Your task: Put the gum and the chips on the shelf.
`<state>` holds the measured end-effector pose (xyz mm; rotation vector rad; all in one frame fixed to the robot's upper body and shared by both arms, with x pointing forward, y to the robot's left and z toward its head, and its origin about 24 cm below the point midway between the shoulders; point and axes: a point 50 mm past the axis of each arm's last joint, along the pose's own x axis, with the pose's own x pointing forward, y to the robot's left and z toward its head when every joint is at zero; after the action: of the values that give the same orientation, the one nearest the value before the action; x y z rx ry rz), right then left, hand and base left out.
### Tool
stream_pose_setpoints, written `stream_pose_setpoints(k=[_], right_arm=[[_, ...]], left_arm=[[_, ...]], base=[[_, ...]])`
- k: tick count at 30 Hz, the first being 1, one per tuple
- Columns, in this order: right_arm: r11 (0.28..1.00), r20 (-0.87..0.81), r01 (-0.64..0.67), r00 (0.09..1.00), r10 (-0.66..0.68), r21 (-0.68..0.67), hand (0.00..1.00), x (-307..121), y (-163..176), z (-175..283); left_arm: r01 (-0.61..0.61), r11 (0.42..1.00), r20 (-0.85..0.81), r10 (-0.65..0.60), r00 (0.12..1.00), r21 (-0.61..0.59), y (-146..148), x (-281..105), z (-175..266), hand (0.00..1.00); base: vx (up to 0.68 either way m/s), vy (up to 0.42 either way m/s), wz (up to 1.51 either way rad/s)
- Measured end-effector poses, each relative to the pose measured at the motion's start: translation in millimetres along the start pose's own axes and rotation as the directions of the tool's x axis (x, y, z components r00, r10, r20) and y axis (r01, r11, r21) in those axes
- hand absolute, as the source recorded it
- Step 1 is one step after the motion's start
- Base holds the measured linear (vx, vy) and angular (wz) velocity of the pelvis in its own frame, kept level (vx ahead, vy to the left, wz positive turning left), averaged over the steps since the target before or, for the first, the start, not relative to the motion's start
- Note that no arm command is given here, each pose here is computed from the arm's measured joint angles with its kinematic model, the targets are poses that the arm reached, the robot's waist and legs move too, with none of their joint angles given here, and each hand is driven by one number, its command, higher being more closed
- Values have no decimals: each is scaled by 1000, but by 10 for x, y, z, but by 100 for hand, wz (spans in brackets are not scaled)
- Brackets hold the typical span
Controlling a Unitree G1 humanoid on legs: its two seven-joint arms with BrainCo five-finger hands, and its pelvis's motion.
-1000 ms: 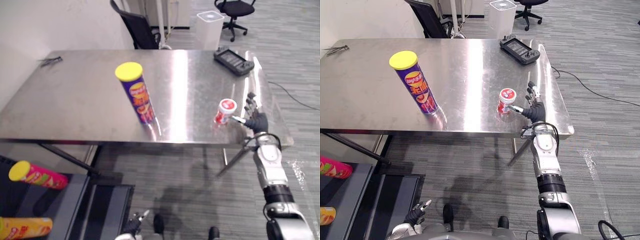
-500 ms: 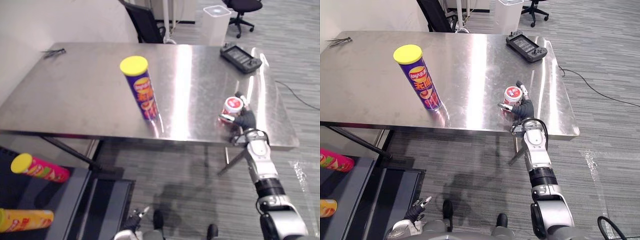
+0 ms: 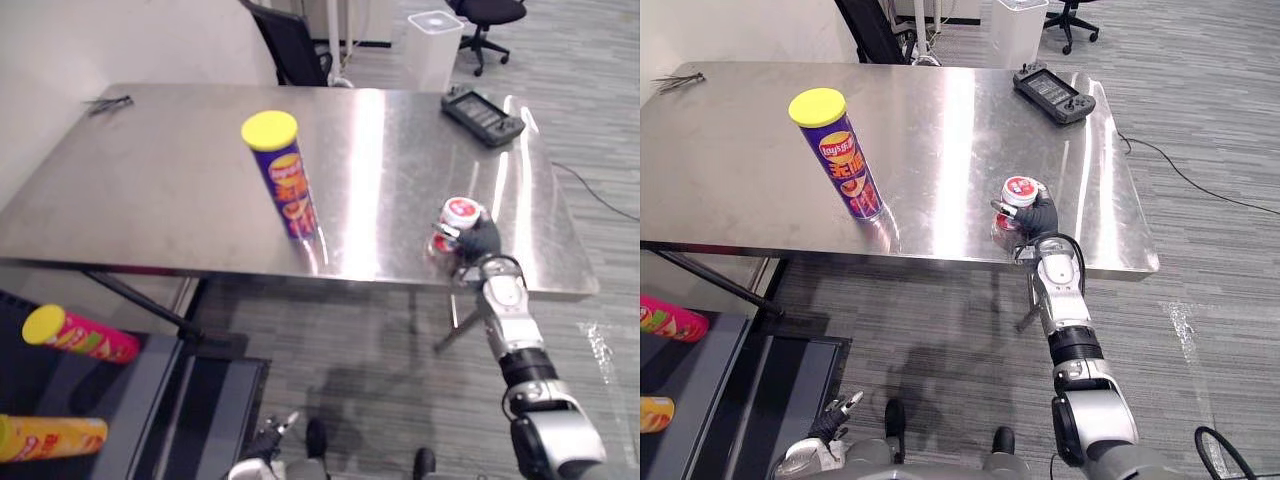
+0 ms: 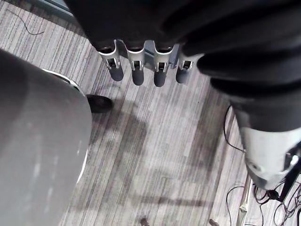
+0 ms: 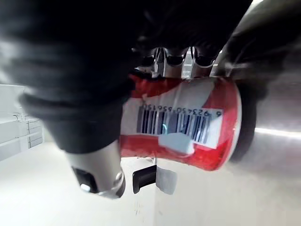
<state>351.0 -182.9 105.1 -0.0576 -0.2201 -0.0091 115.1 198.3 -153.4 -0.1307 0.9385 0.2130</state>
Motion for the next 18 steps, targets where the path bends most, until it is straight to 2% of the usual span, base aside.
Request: stream_pose_setpoints(k=[9, 18], right_arm=[[1000, 33, -5, 999, 5, 6, 100, 10, 27, 76], [999, 227, -52, 972, 53, -7, 100, -267, 42, 427]], left_arm=[[-1, 1000, 5, 1, 1000, -1, -3, 5, 25, 0], [-5, 1000, 5, 5, 1000, 0, 8, 2, 24, 0]], base=[[0, 0, 0], [-1, -4, -1]])
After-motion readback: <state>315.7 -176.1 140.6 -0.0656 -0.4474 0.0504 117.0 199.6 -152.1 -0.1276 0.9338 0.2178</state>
